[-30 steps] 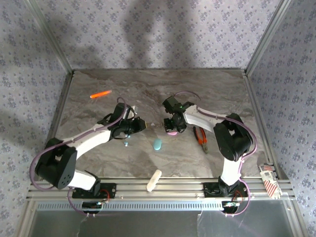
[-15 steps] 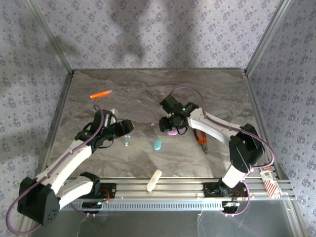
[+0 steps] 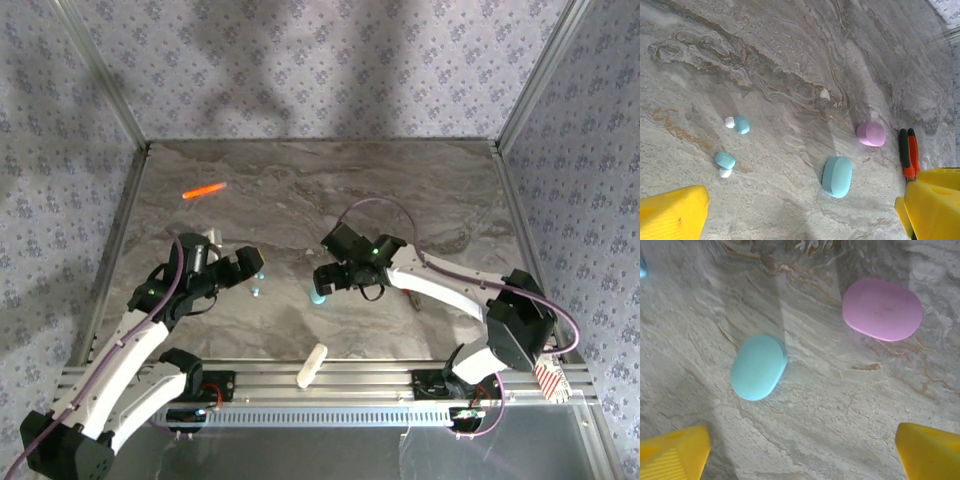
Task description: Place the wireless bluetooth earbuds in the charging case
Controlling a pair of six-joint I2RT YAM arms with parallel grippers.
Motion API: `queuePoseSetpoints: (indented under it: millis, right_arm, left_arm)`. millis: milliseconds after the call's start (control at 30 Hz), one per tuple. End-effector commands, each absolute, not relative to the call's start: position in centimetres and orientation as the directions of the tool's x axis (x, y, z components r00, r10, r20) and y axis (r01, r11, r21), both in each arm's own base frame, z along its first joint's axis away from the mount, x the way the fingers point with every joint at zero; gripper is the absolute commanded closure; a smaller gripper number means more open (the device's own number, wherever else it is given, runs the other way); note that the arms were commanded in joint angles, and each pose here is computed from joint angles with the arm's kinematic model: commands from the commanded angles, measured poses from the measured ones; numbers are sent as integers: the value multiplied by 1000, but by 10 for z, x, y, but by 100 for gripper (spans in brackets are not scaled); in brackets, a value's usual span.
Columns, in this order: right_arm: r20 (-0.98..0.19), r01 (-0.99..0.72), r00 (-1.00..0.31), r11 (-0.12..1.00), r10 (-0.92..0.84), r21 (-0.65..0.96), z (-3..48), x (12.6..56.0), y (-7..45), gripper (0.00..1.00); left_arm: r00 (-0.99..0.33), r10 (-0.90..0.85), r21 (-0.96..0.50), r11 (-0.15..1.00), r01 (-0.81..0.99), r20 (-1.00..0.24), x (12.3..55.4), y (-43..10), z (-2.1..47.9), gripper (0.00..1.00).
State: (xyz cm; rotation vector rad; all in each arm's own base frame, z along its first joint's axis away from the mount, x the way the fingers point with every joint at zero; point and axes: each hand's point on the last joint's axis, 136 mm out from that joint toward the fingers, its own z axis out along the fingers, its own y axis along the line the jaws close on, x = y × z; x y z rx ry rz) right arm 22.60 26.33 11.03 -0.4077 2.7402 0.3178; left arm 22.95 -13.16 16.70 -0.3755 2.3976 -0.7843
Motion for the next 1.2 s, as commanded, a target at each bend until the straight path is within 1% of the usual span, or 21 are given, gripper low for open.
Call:
queuePoseSetpoints:
  millis: [0,267,300,500,800,1167]
  right_arm:
    - [-416,-258,-894,951,-166,173,114,230,258,0]
    - [-428,-193,-898,967,-105,167,106,225,244,0]
    - [-445,-186,-891,966,-88,182,108,228,246,0]
    - [-451,-155,-891,970,-56,187,98,227,240,0]
    - [-483,-198,-874,948,-56,248,98,241,261,0]
    - [-478,-260,-868,942,-132,212,86,258,286,0]
  left_arm:
    - [-804,-420,-607,789,-95,-422,229,-133,165,0]
    - [-836,-385,-589,803,-94,-390,236,-141,152,0]
    - [-839,-384,-586,804,-98,-386,239,-142,149,0]
    - [-867,-362,-583,805,-106,-342,252,-154,132,0]
    - [-875,-368,-574,808,-133,-315,258,-157,116,0]
    - [-872,-372,-568,811,-139,-318,262,-157,113,0]
